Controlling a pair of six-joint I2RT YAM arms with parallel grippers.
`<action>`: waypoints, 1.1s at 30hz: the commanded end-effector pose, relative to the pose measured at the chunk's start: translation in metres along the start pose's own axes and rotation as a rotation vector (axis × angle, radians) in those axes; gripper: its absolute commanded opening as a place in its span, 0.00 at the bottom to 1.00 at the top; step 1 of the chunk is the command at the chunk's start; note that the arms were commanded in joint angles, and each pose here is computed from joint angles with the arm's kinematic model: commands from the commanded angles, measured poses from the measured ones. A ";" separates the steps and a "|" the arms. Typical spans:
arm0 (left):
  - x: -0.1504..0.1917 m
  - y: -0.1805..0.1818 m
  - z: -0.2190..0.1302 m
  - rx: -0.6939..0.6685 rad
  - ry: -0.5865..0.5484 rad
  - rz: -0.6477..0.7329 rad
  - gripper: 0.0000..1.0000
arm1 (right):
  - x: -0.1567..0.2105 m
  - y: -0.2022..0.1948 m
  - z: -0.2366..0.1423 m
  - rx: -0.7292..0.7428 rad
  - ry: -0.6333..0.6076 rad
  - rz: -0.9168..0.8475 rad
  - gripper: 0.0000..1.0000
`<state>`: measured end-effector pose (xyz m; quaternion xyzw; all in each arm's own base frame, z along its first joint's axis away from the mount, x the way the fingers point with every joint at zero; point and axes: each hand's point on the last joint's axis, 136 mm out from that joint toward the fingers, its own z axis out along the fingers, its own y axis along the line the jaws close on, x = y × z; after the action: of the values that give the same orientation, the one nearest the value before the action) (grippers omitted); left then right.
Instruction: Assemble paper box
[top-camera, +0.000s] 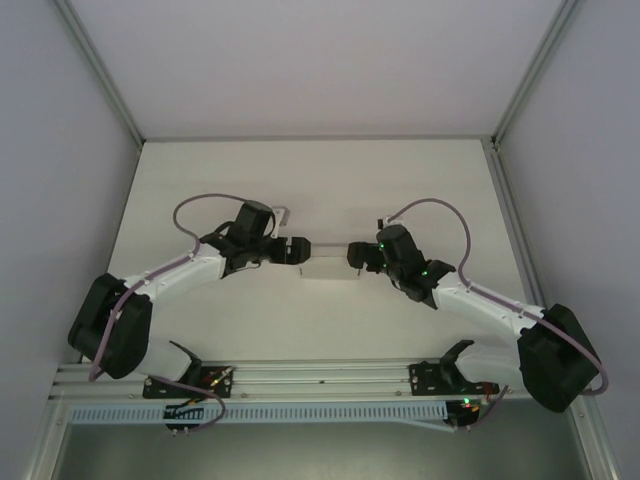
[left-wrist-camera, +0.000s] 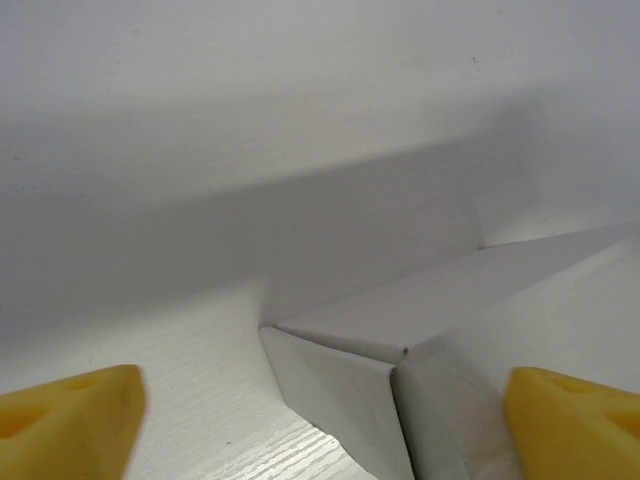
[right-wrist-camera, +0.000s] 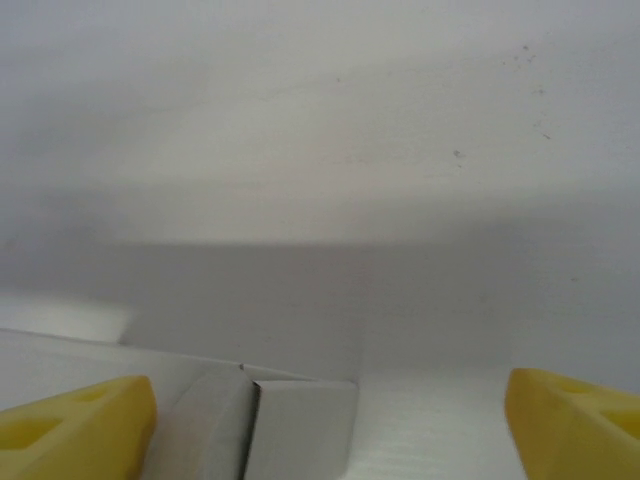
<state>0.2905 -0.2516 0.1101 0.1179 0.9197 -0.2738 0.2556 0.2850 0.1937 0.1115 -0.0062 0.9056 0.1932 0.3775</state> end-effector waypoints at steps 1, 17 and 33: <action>0.038 0.019 0.010 -0.034 0.116 -0.010 0.82 | 0.041 -0.028 0.006 0.068 0.101 0.012 0.85; 0.071 0.034 0.027 0.001 0.185 -0.077 0.23 | 0.097 -0.036 0.023 -0.086 0.209 0.183 0.51; 0.104 0.040 0.034 0.090 0.173 -0.055 0.00 | 0.125 -0.029 0.034 -0.327 0.167 0.037 0.06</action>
<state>0.2840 -0.2710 0.1046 0.1380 0.8597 -0.3965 0.2910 0.2822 0.2186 0.0976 -0.0296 0.7990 0.4177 0.4316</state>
